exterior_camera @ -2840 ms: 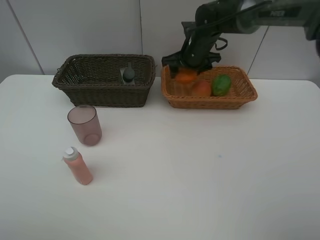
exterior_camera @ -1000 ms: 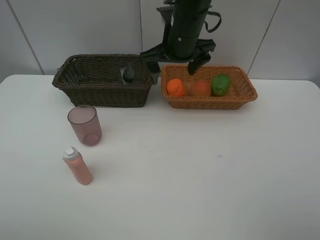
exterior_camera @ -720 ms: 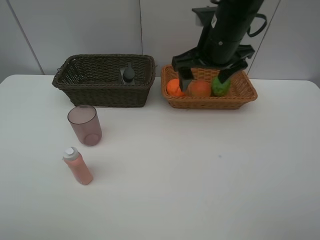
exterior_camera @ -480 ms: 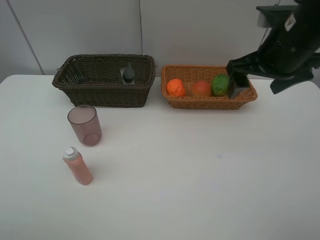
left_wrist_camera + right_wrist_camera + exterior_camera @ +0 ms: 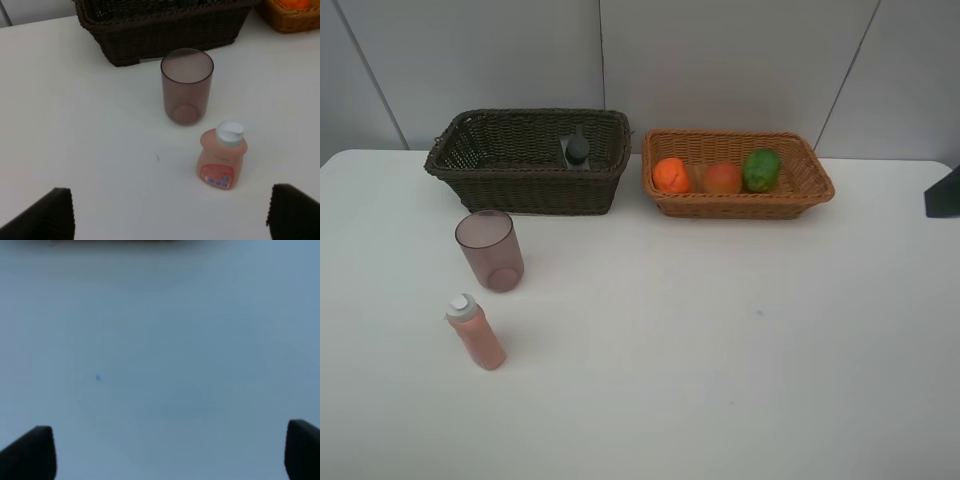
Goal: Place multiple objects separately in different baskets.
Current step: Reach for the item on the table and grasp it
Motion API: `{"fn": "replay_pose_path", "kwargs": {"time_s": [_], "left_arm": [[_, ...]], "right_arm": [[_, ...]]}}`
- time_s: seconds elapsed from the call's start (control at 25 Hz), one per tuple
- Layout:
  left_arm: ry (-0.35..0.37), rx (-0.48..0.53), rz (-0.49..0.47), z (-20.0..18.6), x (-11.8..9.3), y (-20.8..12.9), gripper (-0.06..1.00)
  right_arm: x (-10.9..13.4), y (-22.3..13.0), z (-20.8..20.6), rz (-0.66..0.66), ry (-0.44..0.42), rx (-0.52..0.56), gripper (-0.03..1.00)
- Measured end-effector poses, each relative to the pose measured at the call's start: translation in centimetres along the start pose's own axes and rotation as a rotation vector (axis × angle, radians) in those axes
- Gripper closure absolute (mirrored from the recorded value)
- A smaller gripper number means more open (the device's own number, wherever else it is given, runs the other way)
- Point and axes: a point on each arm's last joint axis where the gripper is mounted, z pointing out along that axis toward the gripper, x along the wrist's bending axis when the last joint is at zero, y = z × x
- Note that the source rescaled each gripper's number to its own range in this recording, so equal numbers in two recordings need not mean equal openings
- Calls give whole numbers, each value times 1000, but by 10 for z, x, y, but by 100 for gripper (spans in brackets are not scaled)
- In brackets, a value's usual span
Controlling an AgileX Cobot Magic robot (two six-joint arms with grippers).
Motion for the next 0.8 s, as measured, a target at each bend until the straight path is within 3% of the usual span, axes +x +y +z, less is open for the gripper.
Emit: {"fn": "replay_pose_path", "kwargs": {"time_s": [0.32, 0.8], "left_arm": [[0, 0, 0, 0, 0, 0, -6], [0, 0, 0, 0, 0, 0, -6]], "right_arm": [[-21, -41, -57, 53, 48, -218, -3], [-36, -88, -72, 85, 89, -379, -3]]}}
